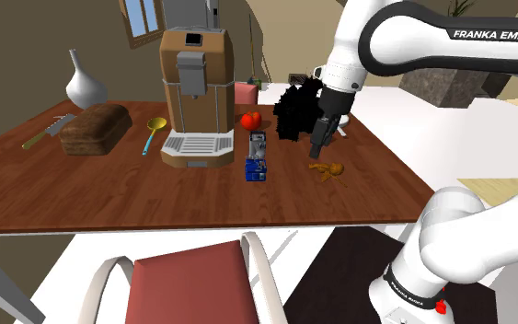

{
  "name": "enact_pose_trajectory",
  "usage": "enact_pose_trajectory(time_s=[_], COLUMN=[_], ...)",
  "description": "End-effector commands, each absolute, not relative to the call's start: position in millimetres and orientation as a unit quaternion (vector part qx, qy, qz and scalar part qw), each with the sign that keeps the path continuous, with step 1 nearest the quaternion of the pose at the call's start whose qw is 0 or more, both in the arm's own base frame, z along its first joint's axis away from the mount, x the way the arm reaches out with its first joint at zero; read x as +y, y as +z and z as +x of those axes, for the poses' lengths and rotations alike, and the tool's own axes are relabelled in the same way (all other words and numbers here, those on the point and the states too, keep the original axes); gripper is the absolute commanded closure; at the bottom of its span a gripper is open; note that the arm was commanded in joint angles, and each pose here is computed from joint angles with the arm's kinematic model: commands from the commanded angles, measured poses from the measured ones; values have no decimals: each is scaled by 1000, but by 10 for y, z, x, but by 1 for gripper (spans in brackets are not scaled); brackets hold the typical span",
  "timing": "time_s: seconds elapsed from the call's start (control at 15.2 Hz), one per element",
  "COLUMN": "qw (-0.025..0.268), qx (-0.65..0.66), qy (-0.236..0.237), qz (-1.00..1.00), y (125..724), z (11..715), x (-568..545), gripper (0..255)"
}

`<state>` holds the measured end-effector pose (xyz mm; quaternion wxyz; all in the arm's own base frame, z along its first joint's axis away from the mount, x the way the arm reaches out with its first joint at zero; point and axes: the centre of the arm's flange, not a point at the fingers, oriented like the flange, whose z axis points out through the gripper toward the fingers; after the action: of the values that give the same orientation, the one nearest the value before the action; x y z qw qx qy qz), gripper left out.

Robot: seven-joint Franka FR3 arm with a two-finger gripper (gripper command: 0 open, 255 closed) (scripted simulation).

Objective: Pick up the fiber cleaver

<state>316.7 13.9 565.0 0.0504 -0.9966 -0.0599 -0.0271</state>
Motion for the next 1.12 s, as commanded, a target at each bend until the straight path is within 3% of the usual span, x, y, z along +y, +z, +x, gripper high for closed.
enact_pose_trajectory(time_s=[0.0,1.06], qw=[50,22], qx=[-60,-183], qy=[-27,35], qz=[-997,-982], y=[5650,5260], z=[3167,5346], x=[139,-335], gripper=[0,0])
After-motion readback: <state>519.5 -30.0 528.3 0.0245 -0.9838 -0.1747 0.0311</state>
